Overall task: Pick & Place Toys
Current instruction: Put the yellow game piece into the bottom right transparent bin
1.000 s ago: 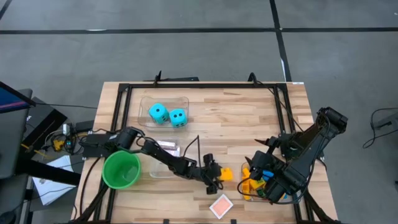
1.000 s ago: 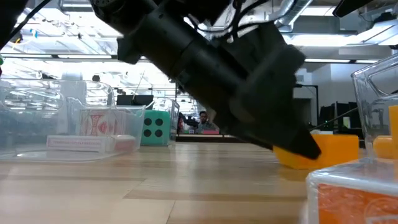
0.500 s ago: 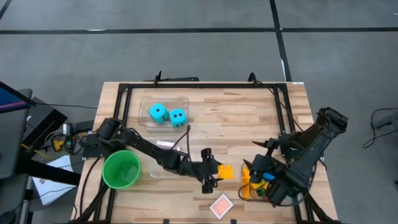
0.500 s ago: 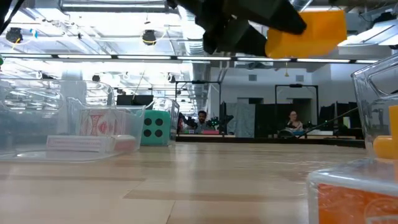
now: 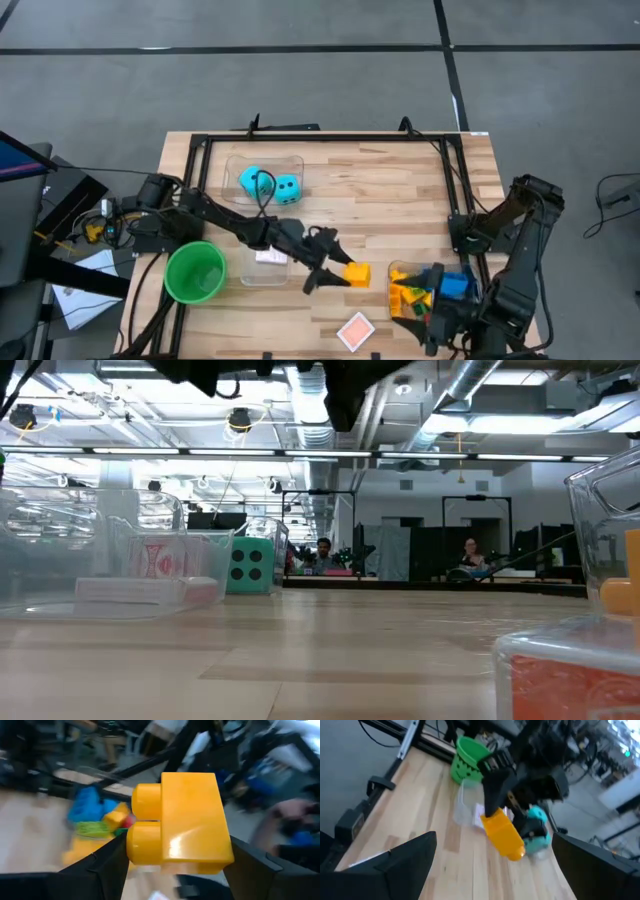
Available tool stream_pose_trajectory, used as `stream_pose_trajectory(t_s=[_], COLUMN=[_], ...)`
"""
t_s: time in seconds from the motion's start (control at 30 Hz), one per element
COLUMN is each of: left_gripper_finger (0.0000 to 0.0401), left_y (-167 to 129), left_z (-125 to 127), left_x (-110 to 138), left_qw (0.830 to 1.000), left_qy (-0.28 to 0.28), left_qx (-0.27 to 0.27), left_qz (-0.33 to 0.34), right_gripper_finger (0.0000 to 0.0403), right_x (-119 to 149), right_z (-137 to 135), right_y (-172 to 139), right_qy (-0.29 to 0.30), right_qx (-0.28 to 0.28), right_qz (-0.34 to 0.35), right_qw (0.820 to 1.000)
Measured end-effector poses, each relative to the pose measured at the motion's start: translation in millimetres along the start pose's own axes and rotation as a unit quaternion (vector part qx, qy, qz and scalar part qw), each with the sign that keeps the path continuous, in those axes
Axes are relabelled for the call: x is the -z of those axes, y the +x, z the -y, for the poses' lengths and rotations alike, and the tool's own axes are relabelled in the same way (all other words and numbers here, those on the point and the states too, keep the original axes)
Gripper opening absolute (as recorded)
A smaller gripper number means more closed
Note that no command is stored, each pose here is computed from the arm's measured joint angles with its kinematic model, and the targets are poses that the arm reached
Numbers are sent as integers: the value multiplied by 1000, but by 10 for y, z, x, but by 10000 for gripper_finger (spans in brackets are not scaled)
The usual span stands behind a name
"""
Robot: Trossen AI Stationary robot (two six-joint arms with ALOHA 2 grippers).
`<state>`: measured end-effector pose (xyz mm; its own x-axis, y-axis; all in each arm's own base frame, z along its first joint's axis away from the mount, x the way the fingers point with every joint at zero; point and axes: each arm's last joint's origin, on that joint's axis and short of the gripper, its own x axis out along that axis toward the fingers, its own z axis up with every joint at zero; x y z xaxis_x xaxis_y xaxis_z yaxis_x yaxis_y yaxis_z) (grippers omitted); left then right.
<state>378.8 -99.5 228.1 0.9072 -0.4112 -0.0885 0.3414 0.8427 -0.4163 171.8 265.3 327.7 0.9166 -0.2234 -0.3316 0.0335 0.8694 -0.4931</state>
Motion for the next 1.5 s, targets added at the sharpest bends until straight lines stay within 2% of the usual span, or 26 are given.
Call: stream_pose_trajectory(t_s=[0.1, 0.2, 0.37, 0.5, 0.73, 0.97, 1.3, 1.5], left_gripper_finger=[259, 259, 259, 259, 259, 259, 259, 259], left_y=[-31, -29, -26, -24, -19, -16, -15, -14], left_z=[0, 44, 89, 92, 111, 131, 130, 130], left_x=[17, -6, -15, -9, 5, 14, 14, 15], left_qw=[999, 998, 997, 997, 997, 997, 997, 997], left_qy=[-24, -22, -20, -20, -20, -18, -18, -17], left_qx=[39, 59, 70, 69, 71, 74, 73, 73], left_qz=[16, 28, 39, 37, 35, 34, 34, 34], right_gripper_finger=[388, 388, 388, 388, 377, 340, 295, 237], right_x=[-57, -77, -59, -88, -146, -142, -85, 8], right_z=[9, 37, 66, 43, 36, 65, 181, 165], right_y=[57, 196, 510, 698, 787, 839, 1076, 1122], right_qy=[-7, -3, -17, -40, -49, -43, -18, -33], right_qx=[-1, -4, -10, -20, -21, -27, -42, -40], right_qz=[7, -5, -41, -42, -24, -30, -48, -61], right_qw=[1000, 1000, 999, 998, 998, 998, 998, 997])
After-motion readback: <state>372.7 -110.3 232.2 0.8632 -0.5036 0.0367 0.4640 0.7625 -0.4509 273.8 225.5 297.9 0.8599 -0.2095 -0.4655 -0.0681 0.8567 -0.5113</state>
